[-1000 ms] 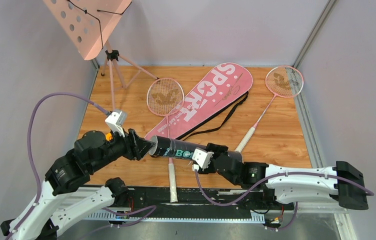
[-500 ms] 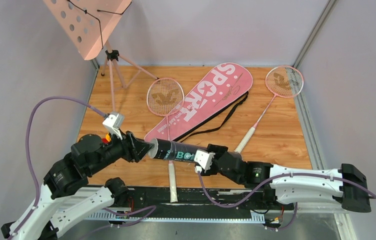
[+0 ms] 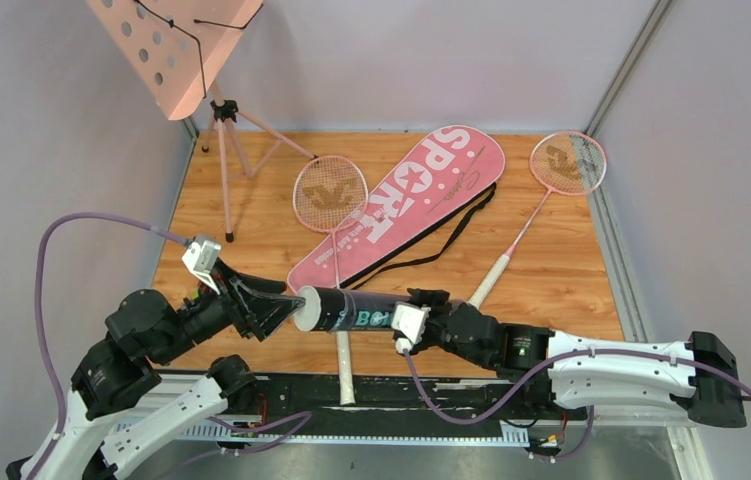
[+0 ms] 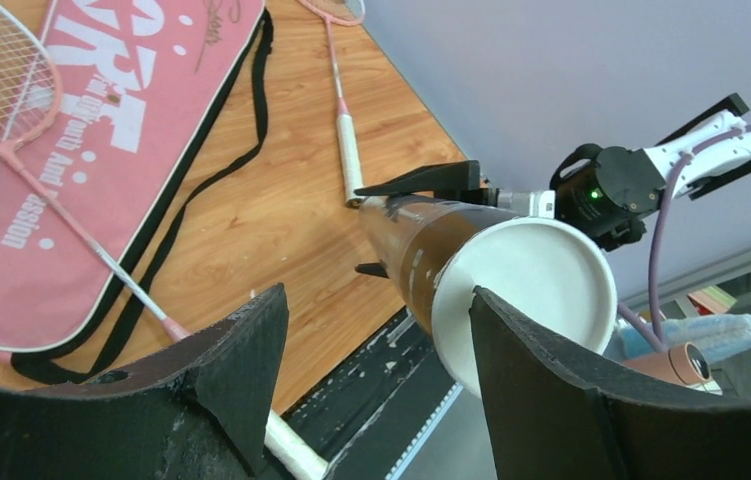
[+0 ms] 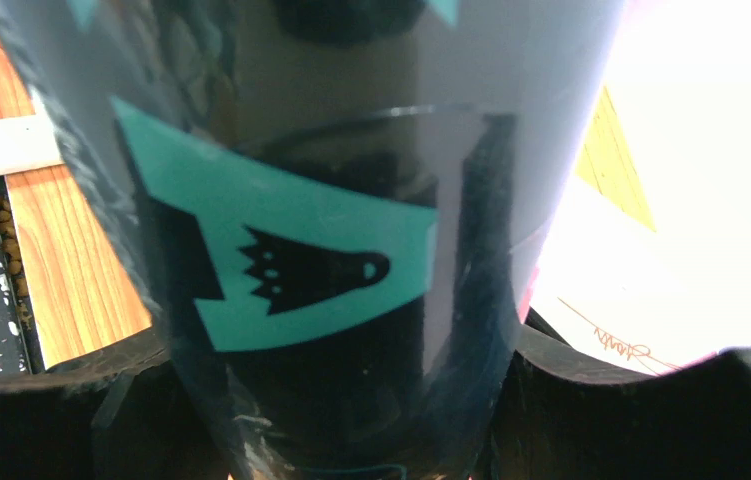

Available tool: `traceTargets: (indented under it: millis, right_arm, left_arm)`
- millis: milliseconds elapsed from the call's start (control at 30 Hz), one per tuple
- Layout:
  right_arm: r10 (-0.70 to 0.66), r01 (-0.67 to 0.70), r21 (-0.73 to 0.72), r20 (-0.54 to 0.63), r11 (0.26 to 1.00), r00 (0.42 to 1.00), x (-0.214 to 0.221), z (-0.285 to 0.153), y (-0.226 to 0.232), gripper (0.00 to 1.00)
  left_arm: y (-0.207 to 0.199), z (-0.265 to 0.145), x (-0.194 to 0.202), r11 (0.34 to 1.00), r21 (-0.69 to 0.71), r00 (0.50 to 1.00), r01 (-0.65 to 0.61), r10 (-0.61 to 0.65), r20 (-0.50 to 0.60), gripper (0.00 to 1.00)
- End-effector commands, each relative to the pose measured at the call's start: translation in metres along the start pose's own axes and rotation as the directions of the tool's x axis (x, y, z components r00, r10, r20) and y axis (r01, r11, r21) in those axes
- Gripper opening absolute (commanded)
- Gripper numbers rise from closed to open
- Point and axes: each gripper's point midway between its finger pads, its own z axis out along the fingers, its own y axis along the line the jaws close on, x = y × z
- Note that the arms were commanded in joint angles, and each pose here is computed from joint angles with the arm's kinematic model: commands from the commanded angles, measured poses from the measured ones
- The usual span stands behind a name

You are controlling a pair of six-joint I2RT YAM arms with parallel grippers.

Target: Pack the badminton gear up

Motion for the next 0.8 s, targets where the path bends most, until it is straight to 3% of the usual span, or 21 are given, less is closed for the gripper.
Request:
traceTargets:
  millis: [0, 233, 433, 767]
  right_arm:
    - [0.035, -0.041, 0.025, 0.229, 0.999, 0.973, -0.069, 0.001, -0.019, 0.23]
    - [0.048, -0.065, 0.042, 0.315, 0.997, 0.948, -0.100, 0.001, -0.030, 0.21]
    - [0.075, -0.093, 0.028, 0.384, 0.995, 0.920, -0.110, -0.008, -0.030, 0.22]
    - [0.101, -0.101, -0.020, 0.414, 0.995, 0.905, -0.102, -0.017, -0.018, 0.23]
  left_arm:
    - [-0.001, 0.017, 0.021, 0.999, 0.036, 0.996, 0.003, 0.000, -0.086, 0.76]
    - [0.019, 0.029, 0.055, 0.999, -0.027, 0.983, 0.046, -0.051, -0.178, 0.76]
    - [0.011, 0.022, 0.042, 0.998, 0.001, 0.991, 0.066, -0.065, -0.120, 0.71]
    - [-0.024, 0.001, 0.007, 0.988, 0.145, 0.999, 0.054, -0.053, -0.015, 0.74]
